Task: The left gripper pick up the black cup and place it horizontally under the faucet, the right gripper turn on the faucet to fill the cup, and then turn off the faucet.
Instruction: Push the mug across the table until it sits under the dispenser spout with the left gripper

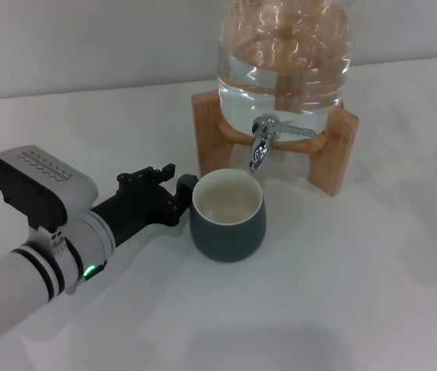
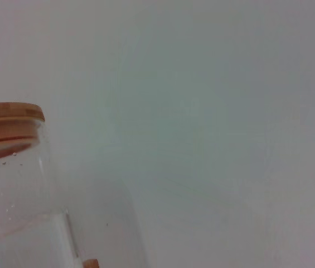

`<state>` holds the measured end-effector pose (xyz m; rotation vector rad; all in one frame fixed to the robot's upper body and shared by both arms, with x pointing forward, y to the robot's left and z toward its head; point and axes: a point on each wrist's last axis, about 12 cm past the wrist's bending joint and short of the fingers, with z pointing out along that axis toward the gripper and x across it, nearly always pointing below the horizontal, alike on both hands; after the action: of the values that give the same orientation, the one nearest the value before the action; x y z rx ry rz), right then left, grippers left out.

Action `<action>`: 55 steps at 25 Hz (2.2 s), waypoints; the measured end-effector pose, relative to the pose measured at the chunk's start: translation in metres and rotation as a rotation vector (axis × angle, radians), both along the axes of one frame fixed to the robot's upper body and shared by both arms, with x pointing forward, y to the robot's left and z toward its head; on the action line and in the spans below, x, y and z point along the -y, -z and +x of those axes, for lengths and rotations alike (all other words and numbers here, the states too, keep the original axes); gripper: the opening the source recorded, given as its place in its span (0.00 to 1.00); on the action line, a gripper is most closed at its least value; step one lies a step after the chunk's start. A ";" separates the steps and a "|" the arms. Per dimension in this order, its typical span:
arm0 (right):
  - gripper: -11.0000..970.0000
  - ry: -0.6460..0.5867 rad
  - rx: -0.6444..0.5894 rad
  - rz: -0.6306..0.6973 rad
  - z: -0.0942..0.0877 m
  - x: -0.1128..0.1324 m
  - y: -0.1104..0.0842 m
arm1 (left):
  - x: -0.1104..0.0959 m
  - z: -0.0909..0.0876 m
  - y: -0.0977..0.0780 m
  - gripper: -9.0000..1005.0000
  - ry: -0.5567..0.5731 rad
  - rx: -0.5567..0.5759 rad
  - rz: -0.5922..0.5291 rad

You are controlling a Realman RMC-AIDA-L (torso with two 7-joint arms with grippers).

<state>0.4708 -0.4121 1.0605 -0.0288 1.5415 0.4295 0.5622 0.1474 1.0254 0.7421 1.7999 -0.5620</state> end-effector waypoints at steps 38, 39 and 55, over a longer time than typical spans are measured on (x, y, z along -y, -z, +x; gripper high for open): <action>0.87 0.007 -0.003 -0.001 -0.002 0.001 0.001 | 0.000 -0.002 0.005 0.45 0.012 -0.004 0.065; 0.87 0.007 -0.003 -0.002 -0.002 0.001 0.001 | 0.000 -0.002 0.005 0.45 0.012 -0.003 0.067; 0.87 0.020 0.000 -0.002 -0.003 0.004 0.000 | 0.003 0.000 0.001 0.45 0.045 0.044 0.101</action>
<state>0.4682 -0.4165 1.0604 -0.0148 1.5412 0.4120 0.5626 0.1439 1.0239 0.8592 1.7845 -0.4834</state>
